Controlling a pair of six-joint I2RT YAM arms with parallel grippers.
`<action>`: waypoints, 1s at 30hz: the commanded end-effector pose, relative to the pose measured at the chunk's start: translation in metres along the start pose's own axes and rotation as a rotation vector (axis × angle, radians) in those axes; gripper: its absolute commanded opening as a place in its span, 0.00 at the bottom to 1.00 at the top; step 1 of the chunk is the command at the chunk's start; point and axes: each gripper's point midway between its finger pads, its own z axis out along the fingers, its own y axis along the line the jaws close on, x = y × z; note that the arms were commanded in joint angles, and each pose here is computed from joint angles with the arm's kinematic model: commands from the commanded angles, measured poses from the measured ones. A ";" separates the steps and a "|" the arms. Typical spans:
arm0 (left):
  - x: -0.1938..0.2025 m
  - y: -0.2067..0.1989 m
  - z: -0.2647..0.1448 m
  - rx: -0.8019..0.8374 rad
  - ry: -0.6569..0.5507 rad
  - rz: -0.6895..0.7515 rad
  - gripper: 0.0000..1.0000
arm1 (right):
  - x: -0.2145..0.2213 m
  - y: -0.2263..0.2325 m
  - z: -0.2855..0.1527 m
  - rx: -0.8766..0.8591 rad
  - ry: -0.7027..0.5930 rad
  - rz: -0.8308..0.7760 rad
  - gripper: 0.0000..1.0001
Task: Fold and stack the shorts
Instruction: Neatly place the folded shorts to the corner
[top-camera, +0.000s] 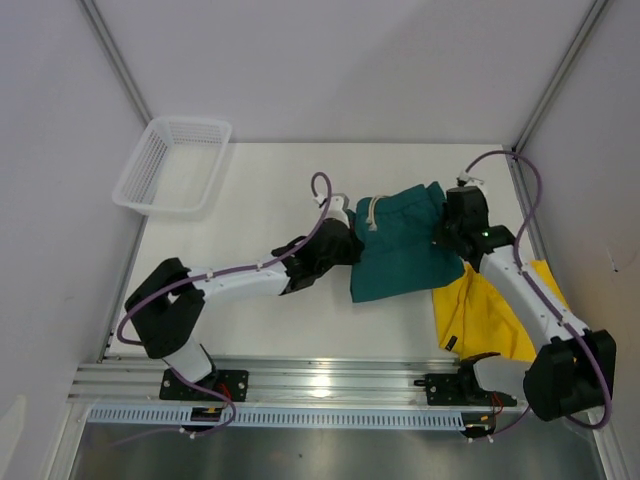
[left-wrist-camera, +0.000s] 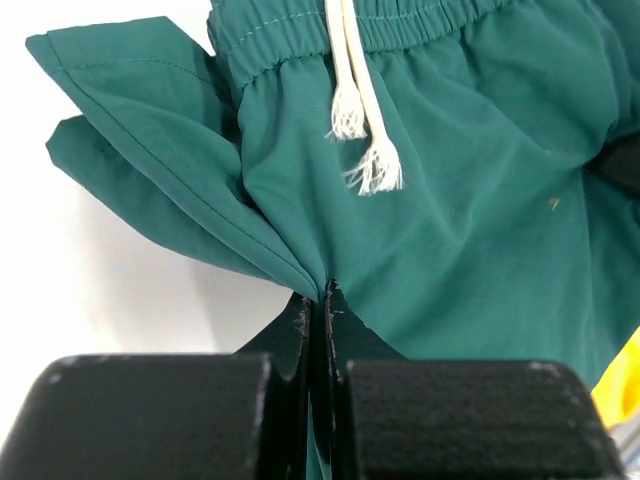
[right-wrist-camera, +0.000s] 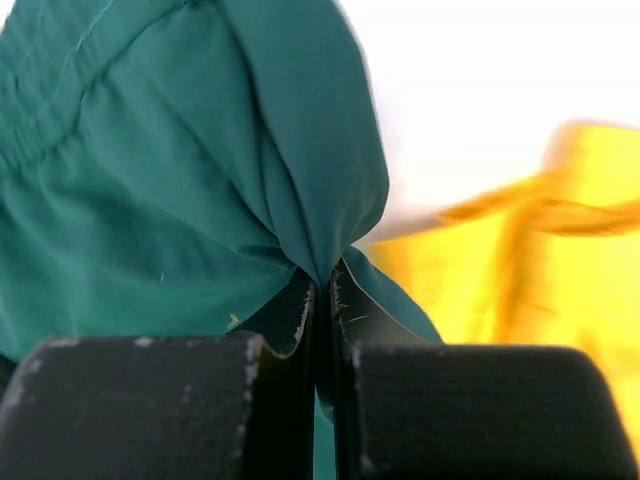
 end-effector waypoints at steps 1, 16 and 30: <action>-0.007 -0.051 0.007 0.063 -0.066 -0.005 0.00 | -0.034 -0.055 -0.031 0.203 -0.151 0.079 0.00; 0.072 -0.202 0.035 0.352 -0.004 0.129 0.00 | -0.018 -0.217 -0.104 0.728 -0.334 0.460 0.00; 0.139 -0.244 0.046 0.548 0.056 0.140 0.00 | 0.022 -0.285 -0.129 0.998 -0.435 0.714 0.00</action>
